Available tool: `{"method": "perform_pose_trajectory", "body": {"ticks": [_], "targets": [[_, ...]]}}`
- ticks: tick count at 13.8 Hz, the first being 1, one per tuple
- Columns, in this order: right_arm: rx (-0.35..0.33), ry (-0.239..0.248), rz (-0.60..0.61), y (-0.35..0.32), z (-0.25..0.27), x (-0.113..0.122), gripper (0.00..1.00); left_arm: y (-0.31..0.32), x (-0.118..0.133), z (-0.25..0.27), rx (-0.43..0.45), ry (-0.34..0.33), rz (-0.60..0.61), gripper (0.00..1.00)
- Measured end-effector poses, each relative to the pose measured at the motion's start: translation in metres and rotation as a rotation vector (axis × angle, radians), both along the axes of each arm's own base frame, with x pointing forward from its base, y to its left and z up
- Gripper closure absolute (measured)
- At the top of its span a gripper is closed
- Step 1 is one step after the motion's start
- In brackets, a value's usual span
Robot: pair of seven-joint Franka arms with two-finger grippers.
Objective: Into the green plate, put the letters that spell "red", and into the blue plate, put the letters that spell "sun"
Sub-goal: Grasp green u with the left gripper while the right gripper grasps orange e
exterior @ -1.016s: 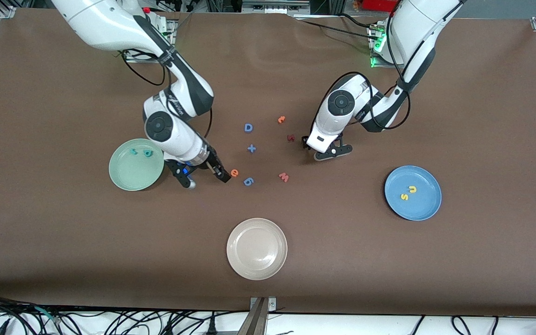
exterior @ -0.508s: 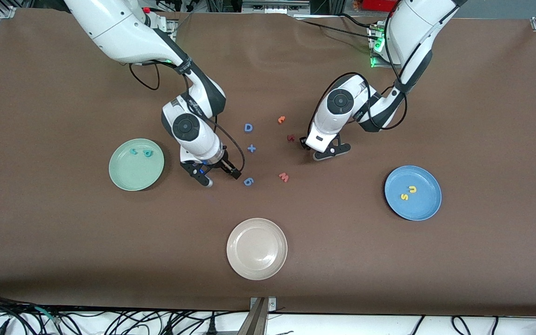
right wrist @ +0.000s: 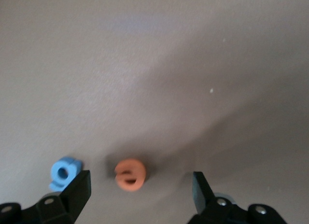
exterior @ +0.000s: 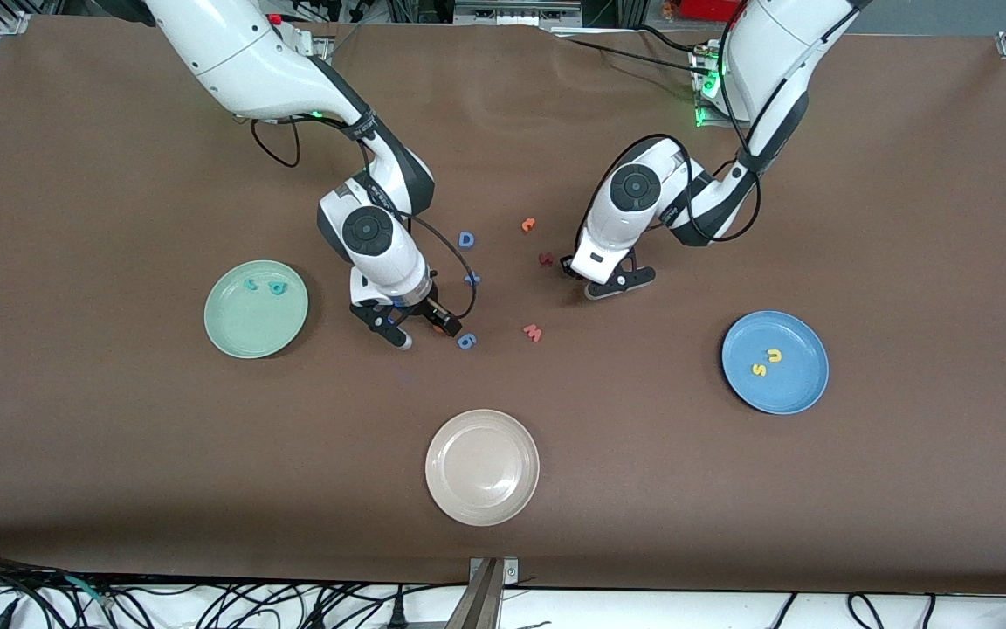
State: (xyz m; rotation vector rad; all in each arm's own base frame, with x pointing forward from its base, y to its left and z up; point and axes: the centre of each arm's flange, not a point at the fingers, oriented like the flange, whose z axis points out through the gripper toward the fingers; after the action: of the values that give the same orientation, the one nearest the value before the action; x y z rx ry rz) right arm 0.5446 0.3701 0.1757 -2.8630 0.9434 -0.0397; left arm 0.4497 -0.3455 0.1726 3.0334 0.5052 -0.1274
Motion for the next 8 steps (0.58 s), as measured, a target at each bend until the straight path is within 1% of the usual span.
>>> {"method": "perform_pose_trajectory", "body": {"ticks": [3,4,5,6,7,8], "targets": [[0.005,-0.018,0.010,0.001,-0.006,0.000,0.07,0.000,0.001,0.000,0.003,0.002,-0.002,0.72],[0.009,-0.023,0.009,0.002,-0.005,0.000,0.08,0.003,0.004,0.001,0.017,0.008,-0.014,0.72],[0.011,-0.026,0.009,0.003,-0.005,0.000,0.08,0.008,0.013,0.005,0.039,0.021,-0.033,0.72],[0.013,-0.027,0.009,0.004,-0.005,0.000,0.08,0.018,0.030,0.013,0.060,0.033,-0.051,0.72],[0.014,-0.028,0.009,0.004,-0.005,0.000,0.08,0.031,0.053,0.026,0.080,0.045,-0.073,0.72],[0.014,-0.028,0.008,0.004,-0.005,0.000,0.12,0.049,0.079,0.044,0.095,0.055,-0.099,0.72]]}}
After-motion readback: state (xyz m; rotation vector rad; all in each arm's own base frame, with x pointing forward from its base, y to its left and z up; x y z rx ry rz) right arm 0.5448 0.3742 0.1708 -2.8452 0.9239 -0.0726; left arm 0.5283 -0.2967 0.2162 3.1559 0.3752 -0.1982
